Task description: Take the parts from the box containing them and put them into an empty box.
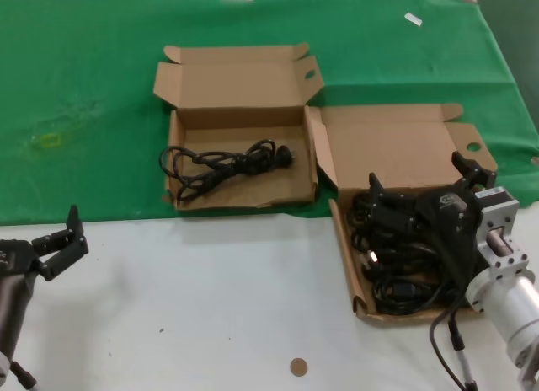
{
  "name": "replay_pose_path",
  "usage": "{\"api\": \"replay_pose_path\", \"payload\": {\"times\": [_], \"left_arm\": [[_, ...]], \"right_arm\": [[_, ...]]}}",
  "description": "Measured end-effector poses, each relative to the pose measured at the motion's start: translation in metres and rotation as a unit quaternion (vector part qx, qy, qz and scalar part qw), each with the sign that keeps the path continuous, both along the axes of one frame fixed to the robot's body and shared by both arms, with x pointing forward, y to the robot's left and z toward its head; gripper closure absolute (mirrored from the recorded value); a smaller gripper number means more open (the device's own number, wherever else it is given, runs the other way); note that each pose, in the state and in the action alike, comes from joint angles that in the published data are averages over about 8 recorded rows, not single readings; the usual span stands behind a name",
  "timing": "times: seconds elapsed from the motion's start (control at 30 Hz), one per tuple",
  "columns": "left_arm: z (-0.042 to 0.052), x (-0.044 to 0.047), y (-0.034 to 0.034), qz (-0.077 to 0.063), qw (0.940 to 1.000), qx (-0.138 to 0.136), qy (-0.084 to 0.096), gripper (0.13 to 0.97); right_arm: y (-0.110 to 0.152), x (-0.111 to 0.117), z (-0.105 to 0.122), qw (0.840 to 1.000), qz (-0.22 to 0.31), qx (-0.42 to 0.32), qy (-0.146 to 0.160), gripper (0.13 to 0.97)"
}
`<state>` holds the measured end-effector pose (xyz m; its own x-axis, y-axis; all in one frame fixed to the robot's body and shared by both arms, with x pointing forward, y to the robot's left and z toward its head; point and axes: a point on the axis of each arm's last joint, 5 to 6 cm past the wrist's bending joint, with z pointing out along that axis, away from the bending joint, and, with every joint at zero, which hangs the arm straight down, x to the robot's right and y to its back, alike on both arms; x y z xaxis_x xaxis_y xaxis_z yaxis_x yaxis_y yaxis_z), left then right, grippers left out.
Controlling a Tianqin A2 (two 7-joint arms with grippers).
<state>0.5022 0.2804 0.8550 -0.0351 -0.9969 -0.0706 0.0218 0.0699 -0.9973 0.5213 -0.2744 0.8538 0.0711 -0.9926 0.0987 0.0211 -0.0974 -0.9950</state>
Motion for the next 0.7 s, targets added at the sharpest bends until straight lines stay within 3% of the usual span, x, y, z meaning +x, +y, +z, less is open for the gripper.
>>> {"api": "replay_pose_path", "payload": {"times": [0.7], "left_arm": [[0.0000, 0.0000, 0.0000, 0.000, 1.0000, 0.000, 0.000, 0.132]], "right_arm": [[0.0000, 0.0000, 0.0000, 1.000, 0.000, 0.000, 0.000, 0.130]]}}
